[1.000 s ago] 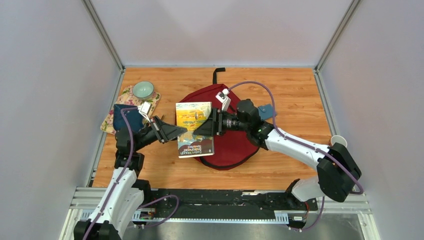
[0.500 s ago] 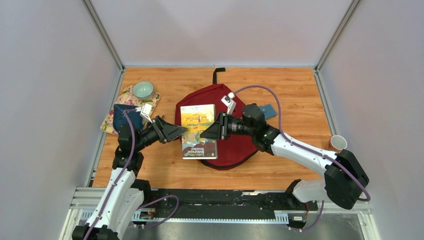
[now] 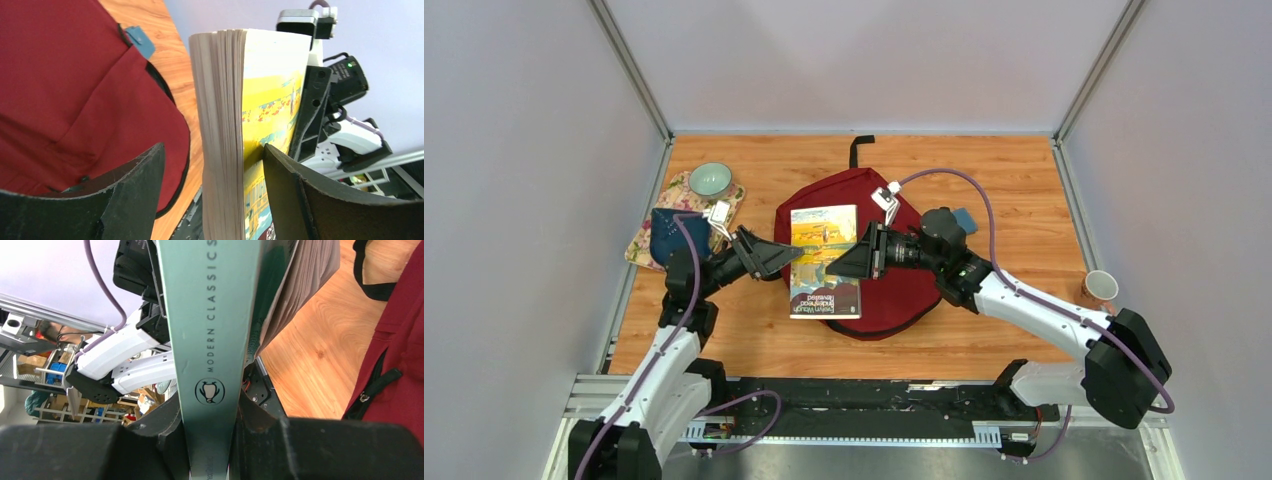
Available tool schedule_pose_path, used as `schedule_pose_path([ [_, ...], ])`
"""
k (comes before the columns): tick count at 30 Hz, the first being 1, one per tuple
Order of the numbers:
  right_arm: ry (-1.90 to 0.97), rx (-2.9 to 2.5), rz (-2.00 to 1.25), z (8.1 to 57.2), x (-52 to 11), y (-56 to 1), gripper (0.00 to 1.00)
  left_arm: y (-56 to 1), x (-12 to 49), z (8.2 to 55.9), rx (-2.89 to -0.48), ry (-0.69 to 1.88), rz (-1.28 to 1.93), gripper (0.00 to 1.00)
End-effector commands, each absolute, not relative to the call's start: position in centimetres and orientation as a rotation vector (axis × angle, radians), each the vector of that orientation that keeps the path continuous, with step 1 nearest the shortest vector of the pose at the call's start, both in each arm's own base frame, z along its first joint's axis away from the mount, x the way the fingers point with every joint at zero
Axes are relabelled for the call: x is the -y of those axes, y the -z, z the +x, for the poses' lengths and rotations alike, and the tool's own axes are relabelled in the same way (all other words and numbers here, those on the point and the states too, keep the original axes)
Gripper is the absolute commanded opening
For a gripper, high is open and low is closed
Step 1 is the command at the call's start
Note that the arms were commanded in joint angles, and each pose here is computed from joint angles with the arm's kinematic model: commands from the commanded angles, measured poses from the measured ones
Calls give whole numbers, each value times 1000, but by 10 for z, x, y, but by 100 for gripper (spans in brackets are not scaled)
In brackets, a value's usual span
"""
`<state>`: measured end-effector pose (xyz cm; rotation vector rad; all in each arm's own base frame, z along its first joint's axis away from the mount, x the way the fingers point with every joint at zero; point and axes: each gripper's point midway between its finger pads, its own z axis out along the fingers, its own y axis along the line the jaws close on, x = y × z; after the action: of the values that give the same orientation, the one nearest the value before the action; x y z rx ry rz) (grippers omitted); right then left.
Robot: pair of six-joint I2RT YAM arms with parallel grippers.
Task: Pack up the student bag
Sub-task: Pick up the book from the center of the board.
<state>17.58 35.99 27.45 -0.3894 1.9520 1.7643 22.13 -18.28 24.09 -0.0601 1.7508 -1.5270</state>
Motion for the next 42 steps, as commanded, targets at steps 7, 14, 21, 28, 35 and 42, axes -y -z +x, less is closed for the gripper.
schedule_pose_path([
  [7, -1967, -1660, -536, 157, -357, -337, 0, -290, 196, 196, -1537, 1690, 135, 79],
  [14, -2048, -1661, -608, 151, -362, -334, 0, -309, 198, 182, -1439, 1775, 211, 79],
  [21, -1914, -1756, -625, 165, -361, -315, 0, -319, 199, 172, -1392, 1828, 259, 75],
  [28, -1739, -1937, -637, 185, -351, -291, 7, -309, 200, 177, -1439, 1821, 227, 0],
  [35, -1545, -2011, -399, 221, -326, -282, 76, -283, 191, 212, -1526, 1673, -22, 0],
  [42, -1302, -2068, 16, 233, -276, -244, 88, -268, 156, 245, -1493, 1405, -318, 0],
])
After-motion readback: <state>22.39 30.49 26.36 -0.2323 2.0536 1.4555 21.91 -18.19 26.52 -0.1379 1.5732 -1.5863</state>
